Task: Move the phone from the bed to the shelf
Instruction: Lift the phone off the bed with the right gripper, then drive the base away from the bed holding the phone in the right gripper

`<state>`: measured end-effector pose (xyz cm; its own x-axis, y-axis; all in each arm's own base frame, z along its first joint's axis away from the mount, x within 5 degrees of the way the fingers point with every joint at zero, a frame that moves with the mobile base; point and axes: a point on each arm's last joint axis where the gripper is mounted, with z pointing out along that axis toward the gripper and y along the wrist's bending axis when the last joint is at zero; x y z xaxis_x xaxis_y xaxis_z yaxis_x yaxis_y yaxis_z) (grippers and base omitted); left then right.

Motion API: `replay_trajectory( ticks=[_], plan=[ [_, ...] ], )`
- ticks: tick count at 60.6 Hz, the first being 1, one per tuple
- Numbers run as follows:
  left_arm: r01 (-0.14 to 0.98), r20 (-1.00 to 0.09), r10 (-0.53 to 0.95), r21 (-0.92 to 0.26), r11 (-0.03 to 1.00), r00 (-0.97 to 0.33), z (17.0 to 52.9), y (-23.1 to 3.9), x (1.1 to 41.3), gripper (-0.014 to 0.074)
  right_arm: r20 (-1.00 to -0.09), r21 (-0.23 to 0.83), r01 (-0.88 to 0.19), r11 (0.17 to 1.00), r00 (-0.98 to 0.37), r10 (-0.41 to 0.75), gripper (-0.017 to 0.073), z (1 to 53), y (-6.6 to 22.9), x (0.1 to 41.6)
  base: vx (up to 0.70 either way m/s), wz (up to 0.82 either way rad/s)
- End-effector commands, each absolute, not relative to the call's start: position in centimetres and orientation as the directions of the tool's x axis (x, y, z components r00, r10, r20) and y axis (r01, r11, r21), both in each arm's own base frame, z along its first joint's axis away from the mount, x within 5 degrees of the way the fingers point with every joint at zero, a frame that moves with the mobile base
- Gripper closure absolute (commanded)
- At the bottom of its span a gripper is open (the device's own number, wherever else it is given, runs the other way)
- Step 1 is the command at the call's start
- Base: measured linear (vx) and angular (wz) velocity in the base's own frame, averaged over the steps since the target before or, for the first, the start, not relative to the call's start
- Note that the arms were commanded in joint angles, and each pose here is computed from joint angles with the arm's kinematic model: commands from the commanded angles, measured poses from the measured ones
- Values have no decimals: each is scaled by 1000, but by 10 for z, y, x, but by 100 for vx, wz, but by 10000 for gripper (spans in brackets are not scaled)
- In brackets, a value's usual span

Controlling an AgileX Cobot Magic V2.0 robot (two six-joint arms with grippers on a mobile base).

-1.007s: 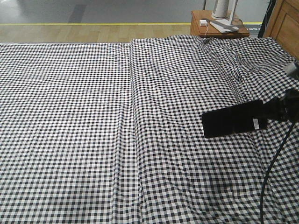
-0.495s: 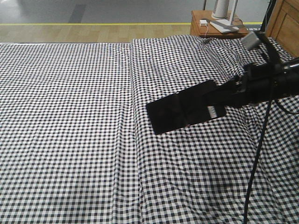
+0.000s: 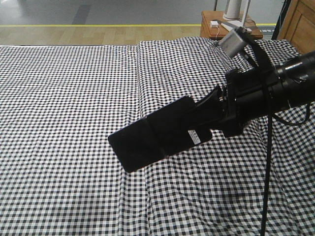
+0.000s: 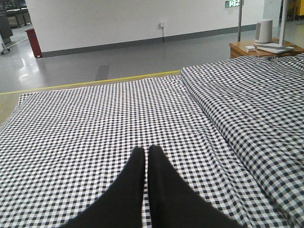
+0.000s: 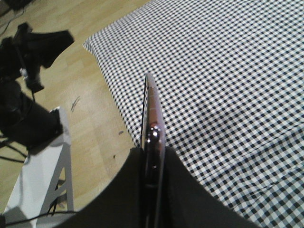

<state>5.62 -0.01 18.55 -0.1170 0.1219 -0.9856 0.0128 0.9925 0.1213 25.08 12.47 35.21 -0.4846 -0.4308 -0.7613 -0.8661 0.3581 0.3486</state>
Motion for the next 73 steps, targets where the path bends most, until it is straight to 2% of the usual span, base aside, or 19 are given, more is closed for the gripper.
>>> replay_trajectory(
  ticks=[1,12,73],
  plan=[
    [5,-994,108,108,994,-11,200,0,55,592,-792,353,-895,273,-441,-422,562,376,131,229,0,0],
    [5,-994,108,108,994,-11,200,0,55,592,-804,336,-909,246,-413,-427,562,382,136,220,0,0],
    [5,-994,108,108,994,-11,200,0,55,592,-808,329,-912,245,-406,-427,561,383,136,219,0,0]
  ],
)
